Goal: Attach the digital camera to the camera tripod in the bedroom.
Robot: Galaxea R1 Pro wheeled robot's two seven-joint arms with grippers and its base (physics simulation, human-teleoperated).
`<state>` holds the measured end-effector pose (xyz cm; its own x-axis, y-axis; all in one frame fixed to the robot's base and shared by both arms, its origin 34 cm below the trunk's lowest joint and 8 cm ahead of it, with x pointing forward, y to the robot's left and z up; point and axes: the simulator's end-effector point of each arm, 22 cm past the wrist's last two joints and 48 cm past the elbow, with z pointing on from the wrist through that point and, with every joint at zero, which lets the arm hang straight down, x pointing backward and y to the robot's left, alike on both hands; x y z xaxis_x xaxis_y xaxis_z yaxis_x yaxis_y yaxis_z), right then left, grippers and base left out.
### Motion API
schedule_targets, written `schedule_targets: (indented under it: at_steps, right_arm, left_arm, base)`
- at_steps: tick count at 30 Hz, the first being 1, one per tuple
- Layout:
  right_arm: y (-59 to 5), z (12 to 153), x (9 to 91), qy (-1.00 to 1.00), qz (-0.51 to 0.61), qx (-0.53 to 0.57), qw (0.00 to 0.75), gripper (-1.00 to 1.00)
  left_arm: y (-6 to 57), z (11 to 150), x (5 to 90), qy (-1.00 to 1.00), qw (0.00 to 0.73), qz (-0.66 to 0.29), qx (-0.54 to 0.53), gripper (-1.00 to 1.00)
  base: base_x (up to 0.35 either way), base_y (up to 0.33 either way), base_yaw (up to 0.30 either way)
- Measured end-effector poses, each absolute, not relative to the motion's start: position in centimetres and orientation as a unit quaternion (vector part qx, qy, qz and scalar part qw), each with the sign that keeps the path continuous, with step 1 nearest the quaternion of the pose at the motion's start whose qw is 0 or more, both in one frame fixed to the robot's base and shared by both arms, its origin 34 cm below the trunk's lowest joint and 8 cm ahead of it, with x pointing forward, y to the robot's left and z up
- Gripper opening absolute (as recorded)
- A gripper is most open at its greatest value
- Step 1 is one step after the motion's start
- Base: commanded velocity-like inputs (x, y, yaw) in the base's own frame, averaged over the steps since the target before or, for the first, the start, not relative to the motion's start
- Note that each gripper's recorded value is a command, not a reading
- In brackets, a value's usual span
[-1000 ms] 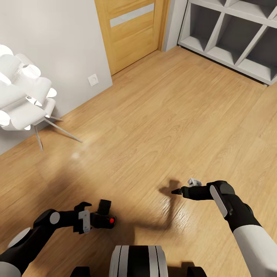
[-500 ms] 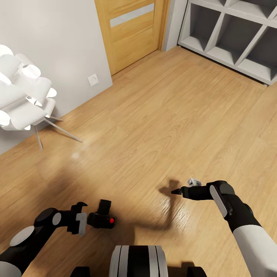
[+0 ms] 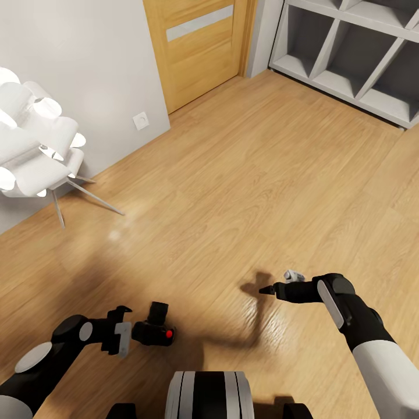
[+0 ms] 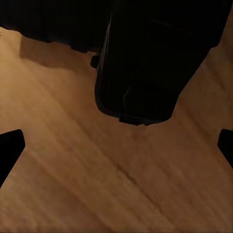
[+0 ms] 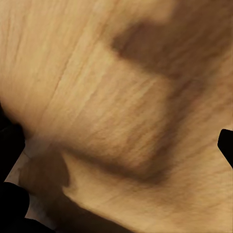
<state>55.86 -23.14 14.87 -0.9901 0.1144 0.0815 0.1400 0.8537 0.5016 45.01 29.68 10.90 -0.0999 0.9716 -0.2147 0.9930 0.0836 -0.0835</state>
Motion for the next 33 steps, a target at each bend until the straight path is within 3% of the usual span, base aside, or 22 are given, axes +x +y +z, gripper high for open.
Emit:
schedule_targets:
  at_steps: [33]
  right_arm:
    - [-23.2,14.9,55.8,-0.962,-0.262,-0.066,0.025,1.0]
  left_arm:
    - [30.1,10.1,45.4,0.749,0.033,-0.063,0.659,1.0]
  base:
    - [0.0,0.0,0.0]
